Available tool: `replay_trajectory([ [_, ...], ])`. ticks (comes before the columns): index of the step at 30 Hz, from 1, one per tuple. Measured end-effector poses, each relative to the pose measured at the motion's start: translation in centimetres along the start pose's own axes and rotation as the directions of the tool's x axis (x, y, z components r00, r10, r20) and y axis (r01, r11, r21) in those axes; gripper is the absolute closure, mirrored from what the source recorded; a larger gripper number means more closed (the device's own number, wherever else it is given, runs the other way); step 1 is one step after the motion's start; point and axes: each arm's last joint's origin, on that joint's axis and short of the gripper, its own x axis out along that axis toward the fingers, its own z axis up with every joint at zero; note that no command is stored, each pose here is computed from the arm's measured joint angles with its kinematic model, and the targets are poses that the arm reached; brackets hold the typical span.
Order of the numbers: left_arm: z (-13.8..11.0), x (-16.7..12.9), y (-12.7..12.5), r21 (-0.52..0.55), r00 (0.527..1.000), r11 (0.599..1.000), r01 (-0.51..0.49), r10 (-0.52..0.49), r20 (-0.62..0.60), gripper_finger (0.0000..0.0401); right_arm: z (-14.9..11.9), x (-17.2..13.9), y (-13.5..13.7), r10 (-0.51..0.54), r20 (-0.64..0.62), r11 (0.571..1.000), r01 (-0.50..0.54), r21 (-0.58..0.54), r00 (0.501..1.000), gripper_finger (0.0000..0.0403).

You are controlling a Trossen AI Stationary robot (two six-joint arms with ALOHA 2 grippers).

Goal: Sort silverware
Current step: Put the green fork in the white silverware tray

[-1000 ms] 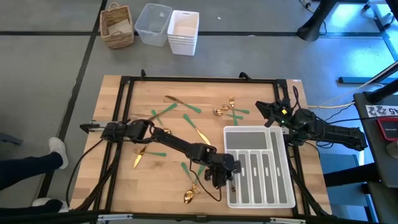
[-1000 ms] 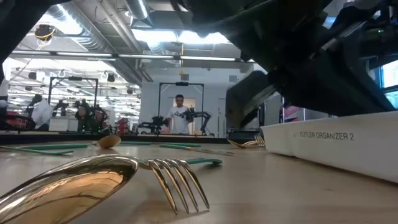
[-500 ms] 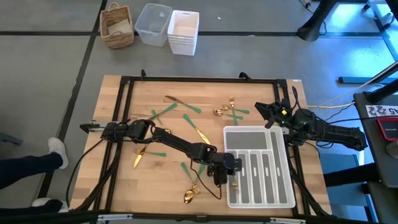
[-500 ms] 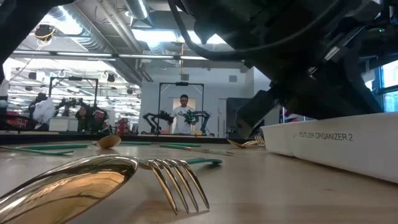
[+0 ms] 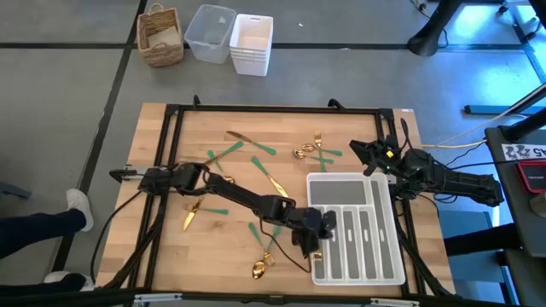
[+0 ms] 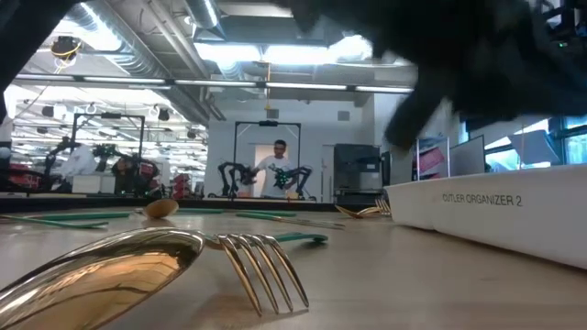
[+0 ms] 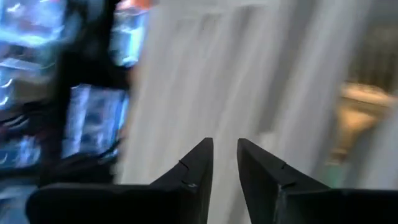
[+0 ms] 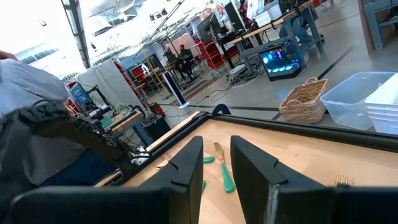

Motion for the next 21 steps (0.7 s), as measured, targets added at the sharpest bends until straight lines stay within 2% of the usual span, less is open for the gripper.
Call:
replay_trajectory([
  [3,0.1,-2.0,2.2,-0.089,0.998,0.994,-0.056,0.052,-0.046,0.0341,0.0,0.0,0.0,0.008,-0.002,1.0,-0.008,0.001,1.0,0.032],
  [6,-0.2,-3.7,3.5,-0.207,0.995,0.976,-0.068,0.051,-0.089,0.0346,0.0,0.0,0.1,0.035,-0.016,0.999,-0.035,-0.012,0.999,0.032],
  [10,-0.5,-7.3,5.8,-0.412,0.991,0.907,-0.084,0.031,-0.134,0.0352,-0.1,0.0,0.2,0.081,-0.039,0.996,-0.082,-0.028,0.996,0.032],
  [14,-1.0,-11.1,6.7,-0.617,0.977,0.785,-0.054,-0.086,-0.196,0.036,-0.1,0.0,0.3,0.085,-0.04,0.996,-0.086,-0.025,0.996,0.032],
  [18,-1.1,-14.4,6.8,-0.788,0.953,0.614,-0.05,-0.208,-0.223,0.0371,-0.1,0.1,0.2,0.068,-0.036,0.997,-0.069,-0.026,0.997,0.032],
  [21,-1.0,-15.5,6.3,-0.863,0.934,0.505,-0.022,-0.299,-0.198,0.0378,-0.1,0.1,0.1,0.039,-0.027,0.999,-0.04,-0.031,0.999,0.032],
])
